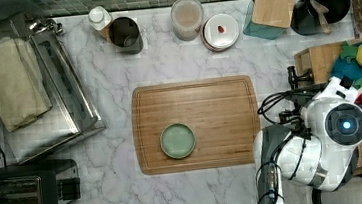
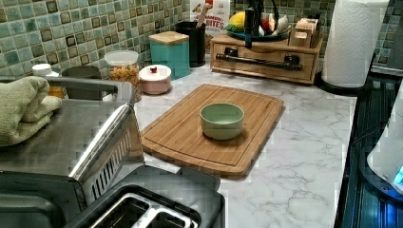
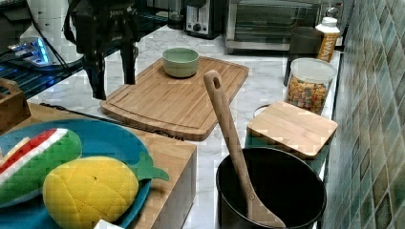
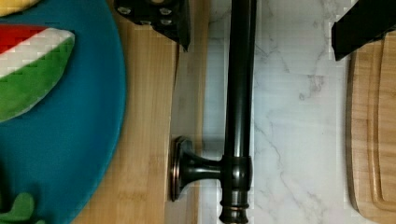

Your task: Open the drawer.

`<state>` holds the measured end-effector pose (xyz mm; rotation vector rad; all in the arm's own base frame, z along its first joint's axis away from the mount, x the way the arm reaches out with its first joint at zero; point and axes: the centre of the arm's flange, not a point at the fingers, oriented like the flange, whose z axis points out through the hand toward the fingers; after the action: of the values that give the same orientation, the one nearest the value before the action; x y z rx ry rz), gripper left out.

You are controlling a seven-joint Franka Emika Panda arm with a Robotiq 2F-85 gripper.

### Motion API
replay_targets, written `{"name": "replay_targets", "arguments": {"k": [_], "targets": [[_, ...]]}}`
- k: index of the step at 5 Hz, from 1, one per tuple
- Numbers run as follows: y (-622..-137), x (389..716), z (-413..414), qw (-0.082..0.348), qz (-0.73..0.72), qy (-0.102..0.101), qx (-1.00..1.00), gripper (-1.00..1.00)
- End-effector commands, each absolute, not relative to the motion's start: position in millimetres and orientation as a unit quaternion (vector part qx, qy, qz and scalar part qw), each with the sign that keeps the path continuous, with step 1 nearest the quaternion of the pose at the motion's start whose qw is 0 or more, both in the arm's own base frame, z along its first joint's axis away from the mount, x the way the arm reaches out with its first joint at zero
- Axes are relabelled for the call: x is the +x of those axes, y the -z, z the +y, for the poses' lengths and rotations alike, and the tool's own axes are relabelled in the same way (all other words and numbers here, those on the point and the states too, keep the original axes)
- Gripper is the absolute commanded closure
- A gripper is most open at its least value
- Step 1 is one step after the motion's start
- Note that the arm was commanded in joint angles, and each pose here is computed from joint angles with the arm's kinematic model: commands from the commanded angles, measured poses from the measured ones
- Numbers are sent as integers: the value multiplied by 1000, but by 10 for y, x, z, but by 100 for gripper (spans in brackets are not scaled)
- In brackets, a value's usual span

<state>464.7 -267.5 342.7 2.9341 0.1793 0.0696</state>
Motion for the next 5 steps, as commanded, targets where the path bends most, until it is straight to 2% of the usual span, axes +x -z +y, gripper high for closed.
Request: {"name": "replay_targets", "arguments": {"k": [1, 2, 3, 5], "targets": [[-2983, 4506, -2763, 106, 20, 3, 994, -100], [-2809, 4582, -2787, 133, 16, 11, 991, -100], [-2663, 4618, -2851, 135, 21, -16, 990, -100], [-2616, 4638, -2665, 119, 12, -34, 992, -100]]}}
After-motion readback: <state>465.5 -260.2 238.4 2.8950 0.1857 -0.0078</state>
